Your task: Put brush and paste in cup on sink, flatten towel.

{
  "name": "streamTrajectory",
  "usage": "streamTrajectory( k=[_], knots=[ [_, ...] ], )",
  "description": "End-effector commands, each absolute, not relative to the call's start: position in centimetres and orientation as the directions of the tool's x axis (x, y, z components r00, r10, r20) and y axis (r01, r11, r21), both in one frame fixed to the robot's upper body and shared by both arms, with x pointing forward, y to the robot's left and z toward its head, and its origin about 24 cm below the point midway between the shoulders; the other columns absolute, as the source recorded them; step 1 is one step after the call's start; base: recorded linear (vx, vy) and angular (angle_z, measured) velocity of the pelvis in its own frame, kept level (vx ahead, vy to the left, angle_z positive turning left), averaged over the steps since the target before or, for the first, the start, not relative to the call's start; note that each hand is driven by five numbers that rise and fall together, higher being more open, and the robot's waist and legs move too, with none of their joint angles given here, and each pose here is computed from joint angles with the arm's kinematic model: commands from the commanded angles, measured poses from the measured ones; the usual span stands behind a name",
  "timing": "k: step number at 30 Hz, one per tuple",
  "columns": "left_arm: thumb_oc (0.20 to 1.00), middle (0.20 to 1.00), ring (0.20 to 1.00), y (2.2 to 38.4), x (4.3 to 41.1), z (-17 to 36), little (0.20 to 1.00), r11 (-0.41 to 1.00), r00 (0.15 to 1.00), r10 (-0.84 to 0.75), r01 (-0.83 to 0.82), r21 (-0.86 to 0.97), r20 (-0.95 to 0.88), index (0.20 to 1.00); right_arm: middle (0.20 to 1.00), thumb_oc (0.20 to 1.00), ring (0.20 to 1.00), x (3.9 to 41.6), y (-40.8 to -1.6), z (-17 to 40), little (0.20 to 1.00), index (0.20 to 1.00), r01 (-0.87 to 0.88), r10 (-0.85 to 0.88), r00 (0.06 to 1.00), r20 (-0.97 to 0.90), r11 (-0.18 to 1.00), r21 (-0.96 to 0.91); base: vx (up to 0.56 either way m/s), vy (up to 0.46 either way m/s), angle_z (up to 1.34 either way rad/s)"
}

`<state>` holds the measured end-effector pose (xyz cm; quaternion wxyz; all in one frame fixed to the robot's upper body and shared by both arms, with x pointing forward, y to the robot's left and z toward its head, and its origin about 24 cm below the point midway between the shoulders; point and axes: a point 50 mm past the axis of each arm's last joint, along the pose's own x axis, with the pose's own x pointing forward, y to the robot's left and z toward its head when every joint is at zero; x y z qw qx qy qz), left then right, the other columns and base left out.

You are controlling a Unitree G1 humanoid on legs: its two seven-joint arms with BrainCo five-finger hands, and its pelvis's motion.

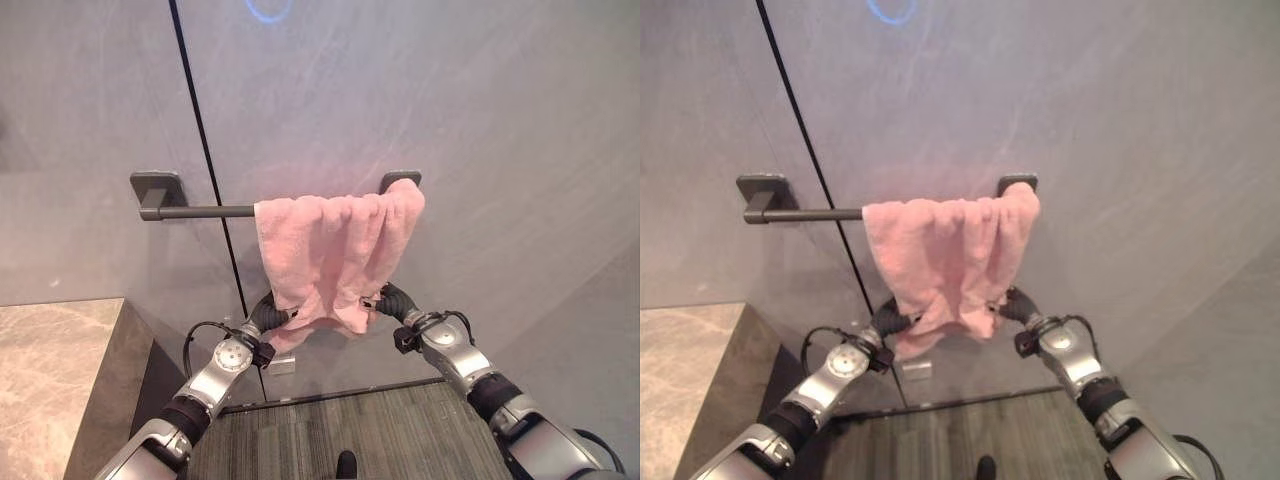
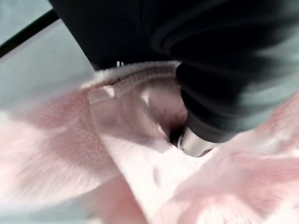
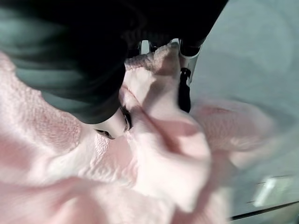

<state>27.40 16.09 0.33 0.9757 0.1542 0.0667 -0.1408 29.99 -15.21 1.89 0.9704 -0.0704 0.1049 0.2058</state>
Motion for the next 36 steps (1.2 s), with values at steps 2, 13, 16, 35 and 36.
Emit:
streamTrajectory(
  k=[2,13,16,35,36],
  knots=[
    [0.200,0.200,0.200,16.8,27.9,2.0,0.200,0.908,0.956,-0.276,0.295,0.299,-0.104,0.200,0.200,0.200,0.200,31.1,-17.2,5.4,0.200,0.200,-0.382,0.375,0.924,-0.081,0.916,-0.123,0.00,0.000,0.00],
    [0.200,0.200,0.200,18.4,24.9,8.9,0.200,0.900,0.919,-0.329,0.235,0.367,0.219,0.200,0.200,0.200,0.200,27.7,-18.6,11.6,0.200,0.200,-0.382,0.380,0.883,0.277,0.923,-0.050,0.01,-0.004,0.03],
    [0.200,0.200,0.200,18.9,24.4,10.8,0.200,0.916,0.902,-0.278,0.146,0.374,0.331,0.200,0.200,0.200,0.200,27.5,-16.7,13.5,0.200,0.200,-0.417,0.392,0.831,0.395,0.908,-0.024,0.00,-0.002,0.04],
    [0.200,0.200,0.200,19.8,23.2,2.7,0.200,0.962,0.992,-0.123,0.114,0.248,0.022,0.200,0.200,0.200,0.200,27.1,-13.9,7.9,0.200,0.200,-0.419,0.413,0.890,0.191,0.908,-0.010,0.00,-0.001,0.01],
    [0.200,0.200,0.200,19.9,23.2,1.8,0.200,0.964,0.994,-0.107,0.108,0.243,-0.018,0.200,0.200,0.200,0.200,27.1,-14.0,7.1,0.200,0.200,-0.406,0.404,0.901,0.156,0.914,-0.021,0.00,0.000,0.00]
  ],
)
